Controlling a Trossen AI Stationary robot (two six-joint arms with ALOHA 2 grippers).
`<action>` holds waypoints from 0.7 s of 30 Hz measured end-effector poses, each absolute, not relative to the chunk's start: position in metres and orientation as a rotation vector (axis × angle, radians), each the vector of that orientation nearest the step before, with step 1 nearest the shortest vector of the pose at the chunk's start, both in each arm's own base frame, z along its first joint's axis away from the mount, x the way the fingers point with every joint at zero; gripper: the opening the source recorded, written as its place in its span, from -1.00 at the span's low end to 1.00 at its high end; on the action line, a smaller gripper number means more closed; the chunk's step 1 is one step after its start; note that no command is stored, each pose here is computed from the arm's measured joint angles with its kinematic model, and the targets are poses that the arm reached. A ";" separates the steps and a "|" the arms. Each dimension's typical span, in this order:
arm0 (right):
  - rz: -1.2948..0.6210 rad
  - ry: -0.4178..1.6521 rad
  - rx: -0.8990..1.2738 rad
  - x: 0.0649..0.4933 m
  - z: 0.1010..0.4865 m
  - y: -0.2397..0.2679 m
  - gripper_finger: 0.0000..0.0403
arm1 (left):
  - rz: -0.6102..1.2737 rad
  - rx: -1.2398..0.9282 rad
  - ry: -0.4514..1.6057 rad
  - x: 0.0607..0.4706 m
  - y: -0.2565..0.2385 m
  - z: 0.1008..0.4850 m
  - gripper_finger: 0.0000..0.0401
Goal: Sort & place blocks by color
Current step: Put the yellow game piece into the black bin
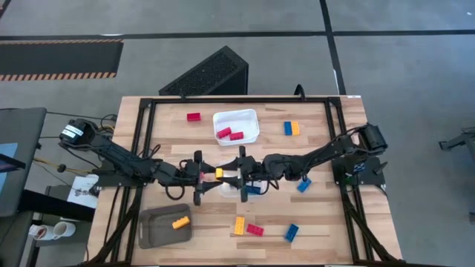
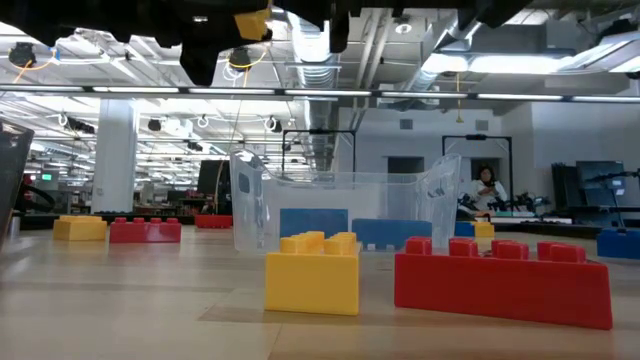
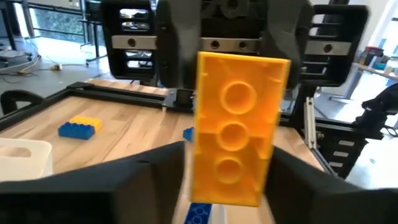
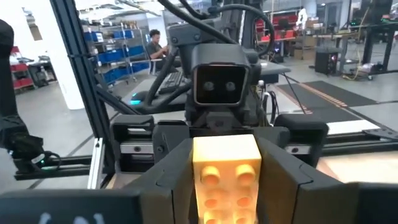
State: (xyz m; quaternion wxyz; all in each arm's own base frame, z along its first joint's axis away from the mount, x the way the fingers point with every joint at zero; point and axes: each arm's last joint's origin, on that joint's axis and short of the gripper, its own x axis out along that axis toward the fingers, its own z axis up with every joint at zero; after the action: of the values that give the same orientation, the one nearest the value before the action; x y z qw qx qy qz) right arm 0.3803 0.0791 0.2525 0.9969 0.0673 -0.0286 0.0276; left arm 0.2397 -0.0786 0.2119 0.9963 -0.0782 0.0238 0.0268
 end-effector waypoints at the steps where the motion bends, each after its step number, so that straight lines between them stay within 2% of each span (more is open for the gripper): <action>1: 0.054 -0.056 0.139 0.380 0.252 0.079 -0.17 | 0.053 -0.156 0.047 0.240 -0.079 0.212 -0.31; 3: 0.054 -0.043 0.149 0.380 0.251 0.079 -0.13 | 0.047 -0.144 0.055 0.240 -0.079 0.211 -0.53; 10: 0.036 0.042 0.186 0.377 0.248 0.079 -0.01 | 0.029 -0.163 0.100 0.232 -0.076 0.216 -0.50; 16: 0.048 0.095 0.174 0.358 0.271 0.082 0.12 | 0.070 -0.213 0.217 0.206 -0.071 0.224 -0.50; 21: 0.076 0.161 0.165 0.335 0.291 0.090 0.16 | 0.034 -0.303 0.379 0.178 -0.076 0.221 -0.50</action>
State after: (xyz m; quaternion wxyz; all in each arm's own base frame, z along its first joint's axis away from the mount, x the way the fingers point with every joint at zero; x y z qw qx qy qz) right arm 0.3345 0.0896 0.2912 0.9926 0.0824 0.0803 0.0380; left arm 0.1785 -0.0761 0.2214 0.9706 -0.1500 0.1877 0.0168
